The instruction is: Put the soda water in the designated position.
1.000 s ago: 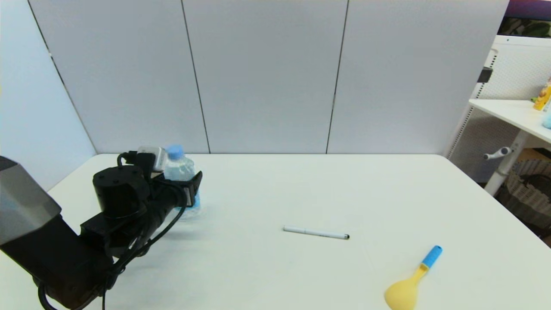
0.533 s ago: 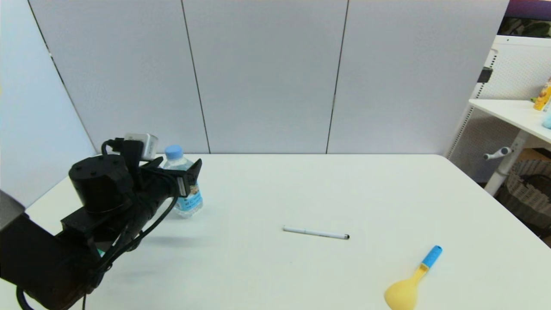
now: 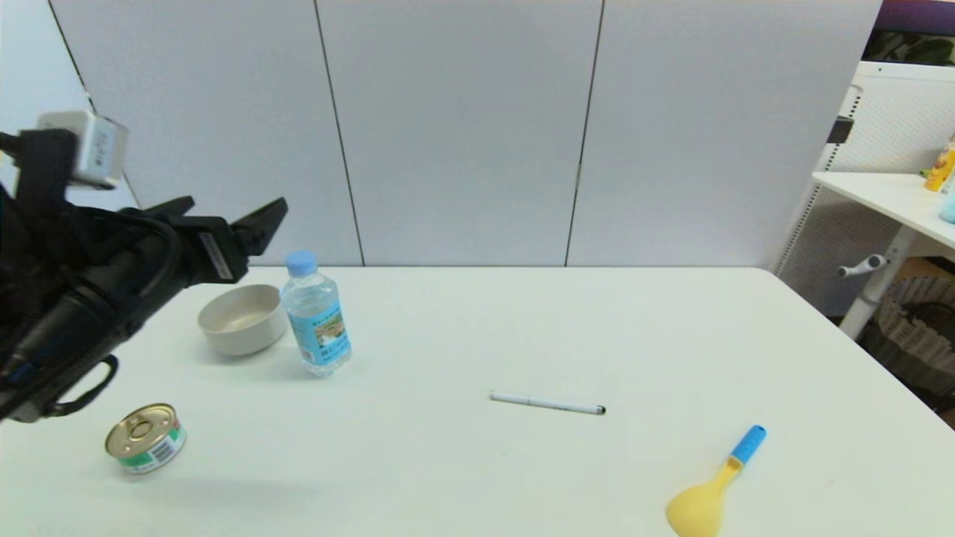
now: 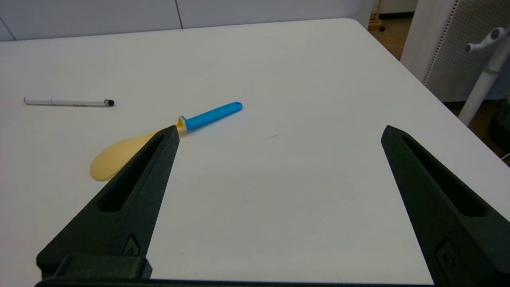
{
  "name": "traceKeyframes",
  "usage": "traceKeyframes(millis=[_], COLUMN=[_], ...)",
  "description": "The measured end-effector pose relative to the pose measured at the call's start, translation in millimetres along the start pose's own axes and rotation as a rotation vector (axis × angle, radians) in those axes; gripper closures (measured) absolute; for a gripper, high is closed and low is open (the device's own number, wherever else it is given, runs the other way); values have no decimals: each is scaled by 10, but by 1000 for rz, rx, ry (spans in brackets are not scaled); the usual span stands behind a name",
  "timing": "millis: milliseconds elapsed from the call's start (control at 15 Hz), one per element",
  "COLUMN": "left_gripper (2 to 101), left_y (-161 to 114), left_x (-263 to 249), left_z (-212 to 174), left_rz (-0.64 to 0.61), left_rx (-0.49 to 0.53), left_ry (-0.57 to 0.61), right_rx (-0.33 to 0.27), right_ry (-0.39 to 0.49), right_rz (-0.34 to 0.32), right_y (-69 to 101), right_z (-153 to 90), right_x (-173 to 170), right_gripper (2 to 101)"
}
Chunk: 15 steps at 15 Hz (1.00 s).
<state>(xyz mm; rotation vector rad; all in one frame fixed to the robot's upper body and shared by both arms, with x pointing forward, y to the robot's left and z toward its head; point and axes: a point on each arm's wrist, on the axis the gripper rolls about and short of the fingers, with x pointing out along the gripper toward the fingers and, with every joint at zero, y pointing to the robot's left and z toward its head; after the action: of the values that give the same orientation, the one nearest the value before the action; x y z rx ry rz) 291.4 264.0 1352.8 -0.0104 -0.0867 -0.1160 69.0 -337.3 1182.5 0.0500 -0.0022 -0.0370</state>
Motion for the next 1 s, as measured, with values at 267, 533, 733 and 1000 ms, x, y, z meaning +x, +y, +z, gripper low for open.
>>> traceKeyframes(millis=[267,533,733,1000], left_gripper=[74,67,62,61], left_y=[287,469,497,463], left_x=[-703,-1366,-1724,-2040], left_z=[419,52,-501,-1076], left_rz=[73,166,162,36], left_rx=[63,126,139,108], left_ry=[53,150,216,243], right_rx=[0,0,0,0], right_ry=[0,0,0,0], right_rz=[0,0,0,0], right_y=[0,0,0,0], right_z=[0,0,0,0], right_x=[0,0,0,0], right_gripper=[18,18,18,18])
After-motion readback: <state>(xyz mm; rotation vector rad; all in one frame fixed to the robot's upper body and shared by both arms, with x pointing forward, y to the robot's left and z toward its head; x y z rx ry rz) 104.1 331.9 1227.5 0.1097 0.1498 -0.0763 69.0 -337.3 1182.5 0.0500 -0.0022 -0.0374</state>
